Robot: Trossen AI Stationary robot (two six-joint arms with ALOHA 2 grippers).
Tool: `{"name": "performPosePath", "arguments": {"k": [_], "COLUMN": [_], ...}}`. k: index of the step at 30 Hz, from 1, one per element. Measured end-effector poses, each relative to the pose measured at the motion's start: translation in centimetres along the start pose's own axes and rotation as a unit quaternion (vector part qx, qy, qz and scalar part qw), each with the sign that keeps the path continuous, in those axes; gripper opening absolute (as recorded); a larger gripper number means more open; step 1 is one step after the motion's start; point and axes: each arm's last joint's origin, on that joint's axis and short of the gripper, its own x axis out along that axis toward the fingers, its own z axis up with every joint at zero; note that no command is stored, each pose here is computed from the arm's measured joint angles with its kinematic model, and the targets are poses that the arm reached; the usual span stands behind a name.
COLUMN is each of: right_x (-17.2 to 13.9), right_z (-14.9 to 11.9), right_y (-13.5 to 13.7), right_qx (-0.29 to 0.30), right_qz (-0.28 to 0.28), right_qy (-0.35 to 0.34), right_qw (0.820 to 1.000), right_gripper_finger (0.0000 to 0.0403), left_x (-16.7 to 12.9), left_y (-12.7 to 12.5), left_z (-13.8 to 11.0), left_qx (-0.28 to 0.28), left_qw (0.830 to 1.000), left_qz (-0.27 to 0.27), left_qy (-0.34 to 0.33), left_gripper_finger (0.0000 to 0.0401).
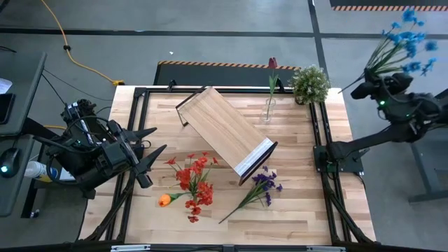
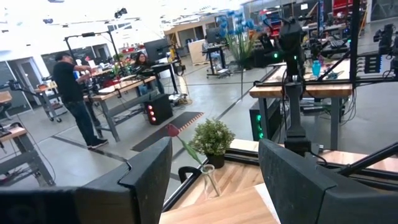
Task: Pick and place flowers into a vace then onto a shelf
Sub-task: Put the blue flowers into the top transparent vase
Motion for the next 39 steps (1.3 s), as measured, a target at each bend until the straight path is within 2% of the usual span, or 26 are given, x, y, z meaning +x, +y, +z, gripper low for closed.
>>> {"name": "performPosePath", "arguments": {"k": [8,20,27,34,39], "right_x": [0.2,0.6,0.7,0.8,0.8], "right_z": [-4.2,-8.0,-9.9,-10.5,-11.3], "right_y": [1.8,6.2,8.1,9.5,10.4], "right_qx": [0.012,0.035,0.066,0.098,0.094], "right_qz": [-0.002,0.010,0.048,0.093,0.120], "right_qy": [-0.004,-0.003,0.006,-0.008,-0.029], "right_qw": [1.000,0.999,0.997,0.991,0.988], "right_gripper_finger": [0.0004,0.0004,0.0005,0.0008,0.0004], "left_x": [0.0,0.0,0.0,0.0,0.0], "left_y": [0.0,0.0,0.0,0.0,0.0], "left_z": [0.0,0.0,0.0,0.0,0.0], "left_qx": [-0.007,-0.007,-0.007,-0.007,-0.007], "left_qw": [1.000,1.000,1.000,1.000,1.000], "left_qz": [0.000,0.000,0.000,0.000,0.000], "left_qy": [0.000,0.000,0.000,0.000,0.000], "left_gripper_finger": [0.0273,0.0273,0.0271,0.0272,0.0271]}}
